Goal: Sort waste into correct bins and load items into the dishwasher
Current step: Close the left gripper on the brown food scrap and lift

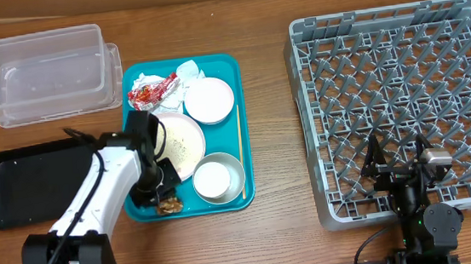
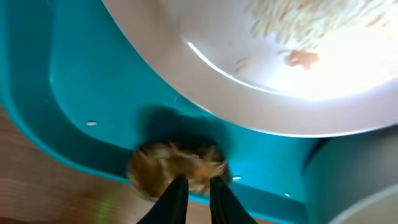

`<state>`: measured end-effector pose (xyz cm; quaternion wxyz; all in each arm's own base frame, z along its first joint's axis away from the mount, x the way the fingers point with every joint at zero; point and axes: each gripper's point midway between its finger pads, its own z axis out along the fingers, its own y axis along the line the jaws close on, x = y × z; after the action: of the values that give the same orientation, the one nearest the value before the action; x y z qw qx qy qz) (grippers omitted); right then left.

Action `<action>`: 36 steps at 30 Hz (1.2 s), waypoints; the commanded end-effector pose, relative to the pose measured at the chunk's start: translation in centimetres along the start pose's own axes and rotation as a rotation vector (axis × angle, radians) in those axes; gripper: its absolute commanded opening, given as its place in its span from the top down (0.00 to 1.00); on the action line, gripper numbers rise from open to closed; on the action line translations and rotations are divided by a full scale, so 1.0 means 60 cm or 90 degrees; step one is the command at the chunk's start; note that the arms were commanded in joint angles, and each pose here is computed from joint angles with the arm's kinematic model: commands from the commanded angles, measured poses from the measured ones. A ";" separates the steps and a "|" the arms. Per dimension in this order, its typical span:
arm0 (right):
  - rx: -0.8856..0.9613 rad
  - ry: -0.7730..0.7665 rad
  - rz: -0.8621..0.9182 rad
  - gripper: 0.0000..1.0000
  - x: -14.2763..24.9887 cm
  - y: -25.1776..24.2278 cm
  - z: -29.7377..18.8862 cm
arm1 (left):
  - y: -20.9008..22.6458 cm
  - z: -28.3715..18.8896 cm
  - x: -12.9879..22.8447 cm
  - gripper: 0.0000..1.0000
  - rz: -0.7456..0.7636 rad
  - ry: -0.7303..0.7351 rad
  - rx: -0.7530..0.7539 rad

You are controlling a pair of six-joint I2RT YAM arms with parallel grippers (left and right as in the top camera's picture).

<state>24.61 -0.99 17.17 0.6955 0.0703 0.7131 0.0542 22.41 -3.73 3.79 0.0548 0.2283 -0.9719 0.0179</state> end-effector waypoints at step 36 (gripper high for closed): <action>0.001 -0.004 0.000 0.00 0.002 -0.002 0.000 | 0.022 0.039 0.015 0.71 -0.022 0.009 -0.063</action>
<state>24.61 -0.99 17.18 0.6956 0.0701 0.7129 0.0541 21.25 -3.24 2.34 0.0587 0.2370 -0.9696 -0.0180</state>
